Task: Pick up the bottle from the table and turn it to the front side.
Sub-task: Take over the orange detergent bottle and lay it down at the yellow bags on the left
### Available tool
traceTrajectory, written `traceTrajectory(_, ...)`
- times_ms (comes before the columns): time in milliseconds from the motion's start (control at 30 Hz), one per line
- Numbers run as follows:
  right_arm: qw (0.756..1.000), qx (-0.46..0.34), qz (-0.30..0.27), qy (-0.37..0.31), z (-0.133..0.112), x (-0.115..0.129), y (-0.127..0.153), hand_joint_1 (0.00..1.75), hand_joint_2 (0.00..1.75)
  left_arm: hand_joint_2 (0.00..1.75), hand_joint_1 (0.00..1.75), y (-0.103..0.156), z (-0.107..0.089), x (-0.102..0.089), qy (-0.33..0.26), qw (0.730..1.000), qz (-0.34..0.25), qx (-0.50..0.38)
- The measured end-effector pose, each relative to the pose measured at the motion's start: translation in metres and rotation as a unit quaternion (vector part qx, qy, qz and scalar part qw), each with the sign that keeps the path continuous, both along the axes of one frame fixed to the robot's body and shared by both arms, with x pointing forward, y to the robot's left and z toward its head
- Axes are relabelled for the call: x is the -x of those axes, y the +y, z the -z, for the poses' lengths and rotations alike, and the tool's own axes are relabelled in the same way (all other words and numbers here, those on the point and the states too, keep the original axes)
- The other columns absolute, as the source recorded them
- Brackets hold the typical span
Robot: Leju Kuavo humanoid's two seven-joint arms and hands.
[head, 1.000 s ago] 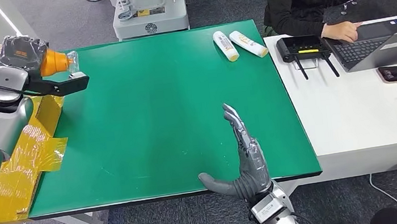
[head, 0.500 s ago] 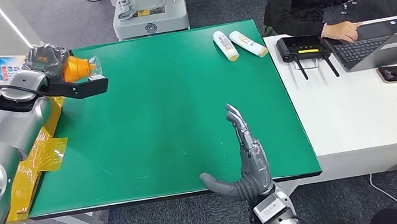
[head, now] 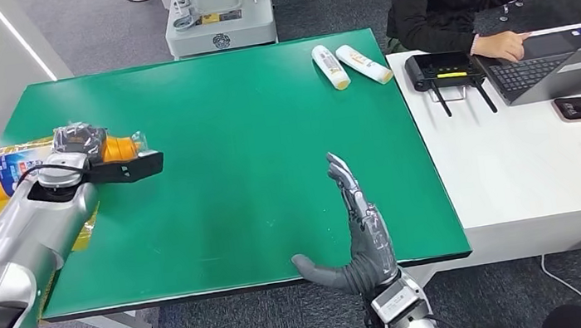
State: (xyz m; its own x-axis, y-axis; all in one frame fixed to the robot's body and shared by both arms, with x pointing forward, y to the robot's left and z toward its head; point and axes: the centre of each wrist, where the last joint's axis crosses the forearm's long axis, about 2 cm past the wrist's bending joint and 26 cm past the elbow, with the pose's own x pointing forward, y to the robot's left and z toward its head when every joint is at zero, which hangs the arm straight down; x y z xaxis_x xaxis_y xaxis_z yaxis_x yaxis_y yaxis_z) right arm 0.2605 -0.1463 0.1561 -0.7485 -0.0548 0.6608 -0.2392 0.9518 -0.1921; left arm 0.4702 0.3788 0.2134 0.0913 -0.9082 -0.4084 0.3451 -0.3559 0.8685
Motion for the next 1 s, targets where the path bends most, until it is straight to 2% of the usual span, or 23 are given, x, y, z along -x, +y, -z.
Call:
traceTrajectory(167, 1.000, 0.002, 0.000, 0.008, 0.002, 0.001, 0.000, 0.00, 1.75, 1.75, 1.75, 0.008, 0.018, 0.010, 0.023, 1.000, -0.009, -0.007)
traceTrajectory(433, 1.000, 0.003, -0.001, 0.022, 0.010, 0.009, 0.000, 0.00, 1.75, 1.75, 1.75, 0.034, 0.056, 0.035, 0.069, 0.997, -0.011, -0.019)
traceTrajectory(733, 1.000, 0.005, -0.005, 0.029, 0.012, 0.010, 0.000, 0.00, 1.75, 1.75, 1.75, 0.049, 0.073, 0.050, 0.098, 0.995, -0.016, -0.017)
traceTrajectory(1000, 0.999, 0.010, -0.011, 0.036, 0.016, 0.011, 0.000, 0.00, 1.75, 1.75, 1.75, 0.060, 0.082, 0.060, 0.093, 0.996, -0.006, -0.013)
